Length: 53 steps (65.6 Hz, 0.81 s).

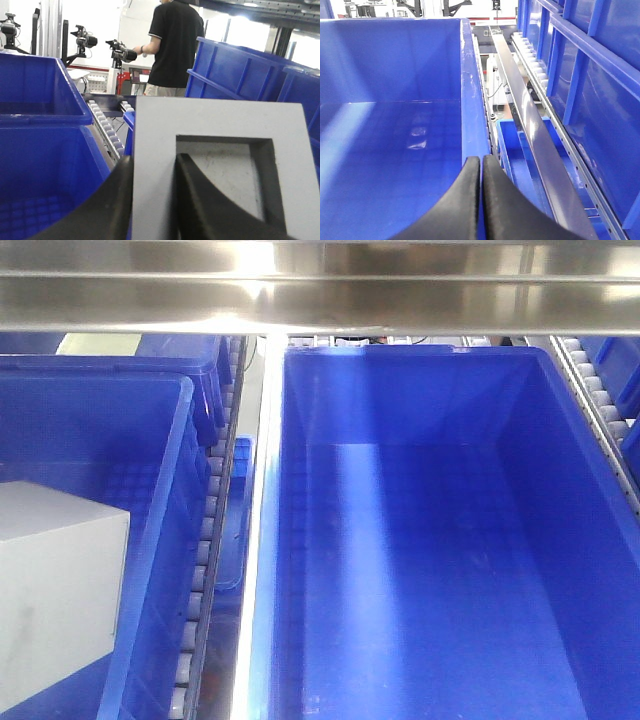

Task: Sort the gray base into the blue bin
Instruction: 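Turn the base toward the shelf and stop over an empty blue bin, then swing the left gripper with the gray block over the empty blue bin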

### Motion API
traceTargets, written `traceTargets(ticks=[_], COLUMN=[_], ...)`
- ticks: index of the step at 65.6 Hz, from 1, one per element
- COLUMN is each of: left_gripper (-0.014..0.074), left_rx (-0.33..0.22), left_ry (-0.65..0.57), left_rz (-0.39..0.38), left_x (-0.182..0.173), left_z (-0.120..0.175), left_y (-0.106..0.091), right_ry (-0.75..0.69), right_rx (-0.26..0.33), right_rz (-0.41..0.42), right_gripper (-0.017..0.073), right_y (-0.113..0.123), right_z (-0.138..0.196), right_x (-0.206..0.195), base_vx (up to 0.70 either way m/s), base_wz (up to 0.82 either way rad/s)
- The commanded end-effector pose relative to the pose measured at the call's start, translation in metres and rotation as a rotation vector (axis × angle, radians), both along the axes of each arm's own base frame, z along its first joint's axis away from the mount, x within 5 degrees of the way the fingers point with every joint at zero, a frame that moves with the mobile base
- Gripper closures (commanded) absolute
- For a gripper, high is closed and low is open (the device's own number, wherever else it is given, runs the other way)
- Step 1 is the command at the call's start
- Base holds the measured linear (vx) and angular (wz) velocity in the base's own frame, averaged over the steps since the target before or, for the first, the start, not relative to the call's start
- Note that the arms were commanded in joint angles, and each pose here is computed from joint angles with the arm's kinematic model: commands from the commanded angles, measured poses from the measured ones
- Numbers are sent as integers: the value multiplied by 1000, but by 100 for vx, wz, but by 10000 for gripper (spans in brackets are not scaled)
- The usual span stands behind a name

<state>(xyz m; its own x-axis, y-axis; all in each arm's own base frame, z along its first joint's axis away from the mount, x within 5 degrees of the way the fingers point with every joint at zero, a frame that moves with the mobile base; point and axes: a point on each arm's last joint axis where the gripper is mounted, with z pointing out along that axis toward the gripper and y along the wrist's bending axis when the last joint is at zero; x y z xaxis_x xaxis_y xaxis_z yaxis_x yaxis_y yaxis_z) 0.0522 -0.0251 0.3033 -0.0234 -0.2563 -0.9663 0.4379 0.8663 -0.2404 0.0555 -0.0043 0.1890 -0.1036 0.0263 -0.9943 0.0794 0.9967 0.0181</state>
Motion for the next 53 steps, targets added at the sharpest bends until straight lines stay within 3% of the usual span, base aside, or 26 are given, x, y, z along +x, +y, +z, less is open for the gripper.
traceTargets(ticks=[1,14,24,43,53], left_gripper=[590,590,590,590,590], left_rx=[-82,-83,-21,-29,14], left_ry=[-90,-50,27,22,83], left_rz=[-9,-30,-109,-323,-420], left_x=[1,24,52,98,116], left_z=[19,28,40,55,47], left_y=[0,-13,-39,-122,-177], right_ry=[-29,-29,-29,-29,-29], right_rx=[-20,-20,-20,-20,-20], right_rz=[0,0,0,0,0], right_gripper=[564,564,564,564,564], right_y=[0,0,0,0,0], right_z=[2,2,2,2,2], right_x=[1,1,1,1,1], base_vx=[0,0,0,0,0], base_wz=[0,0,0,0,0])
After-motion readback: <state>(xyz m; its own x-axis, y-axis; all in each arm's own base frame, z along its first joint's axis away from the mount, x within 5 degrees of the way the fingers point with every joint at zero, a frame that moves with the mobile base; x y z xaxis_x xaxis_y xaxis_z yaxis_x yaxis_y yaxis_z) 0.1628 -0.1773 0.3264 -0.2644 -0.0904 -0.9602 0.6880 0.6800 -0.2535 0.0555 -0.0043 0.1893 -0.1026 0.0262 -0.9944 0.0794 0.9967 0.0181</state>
